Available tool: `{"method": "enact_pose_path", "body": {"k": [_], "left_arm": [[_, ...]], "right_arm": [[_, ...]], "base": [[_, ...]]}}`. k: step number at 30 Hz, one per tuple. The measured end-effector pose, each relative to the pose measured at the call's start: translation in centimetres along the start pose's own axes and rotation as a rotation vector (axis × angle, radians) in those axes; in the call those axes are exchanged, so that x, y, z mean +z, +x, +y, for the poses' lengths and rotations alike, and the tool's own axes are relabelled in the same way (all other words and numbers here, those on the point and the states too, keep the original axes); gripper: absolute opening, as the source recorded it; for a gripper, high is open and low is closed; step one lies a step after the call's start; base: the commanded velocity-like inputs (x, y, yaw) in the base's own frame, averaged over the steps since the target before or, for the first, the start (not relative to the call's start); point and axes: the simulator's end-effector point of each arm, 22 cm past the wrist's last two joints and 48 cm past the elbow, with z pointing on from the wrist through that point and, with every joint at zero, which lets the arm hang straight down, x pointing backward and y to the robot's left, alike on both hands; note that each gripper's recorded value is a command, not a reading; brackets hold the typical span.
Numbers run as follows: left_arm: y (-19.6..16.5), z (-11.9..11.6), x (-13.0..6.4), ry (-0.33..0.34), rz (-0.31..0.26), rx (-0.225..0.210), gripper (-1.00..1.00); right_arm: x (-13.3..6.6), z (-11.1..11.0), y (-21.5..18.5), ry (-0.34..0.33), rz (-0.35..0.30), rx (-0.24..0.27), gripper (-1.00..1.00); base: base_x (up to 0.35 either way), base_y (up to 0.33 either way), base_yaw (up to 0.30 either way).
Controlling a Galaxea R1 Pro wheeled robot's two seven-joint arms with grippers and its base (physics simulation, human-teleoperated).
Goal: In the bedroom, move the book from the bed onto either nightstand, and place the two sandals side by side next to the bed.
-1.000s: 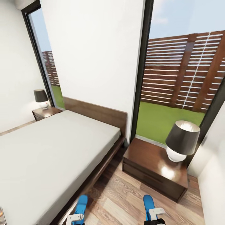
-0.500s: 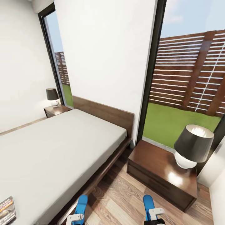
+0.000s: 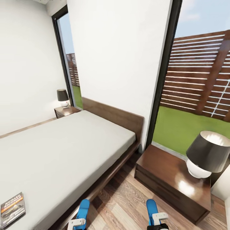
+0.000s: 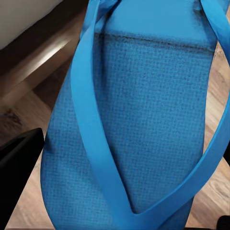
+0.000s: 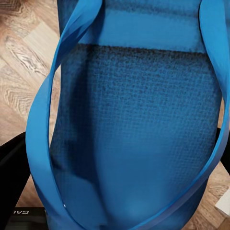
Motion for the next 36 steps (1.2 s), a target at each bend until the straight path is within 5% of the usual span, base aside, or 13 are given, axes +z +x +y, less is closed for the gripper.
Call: {"method": "enact_pose_path", "body": {"k": [16, 36], "left_arm": [[0.0, 0.0, 0.0, 0.0, 0.0, 0.0, -1.0], [0.0, 0.0, 0.0, 0.0, 0.0, 0.0, -1.0]], "right_arm": [[0.0, -0.03, 0.01, 0.001, 0.0, 0.0, -1.0], [0.0, -0.01, 0.0, 0.0, 0.0, 0.0, -1.0]], "base": [[0.0, -0.001, 0.253], [0.0, 0.0, 0.025]]}}
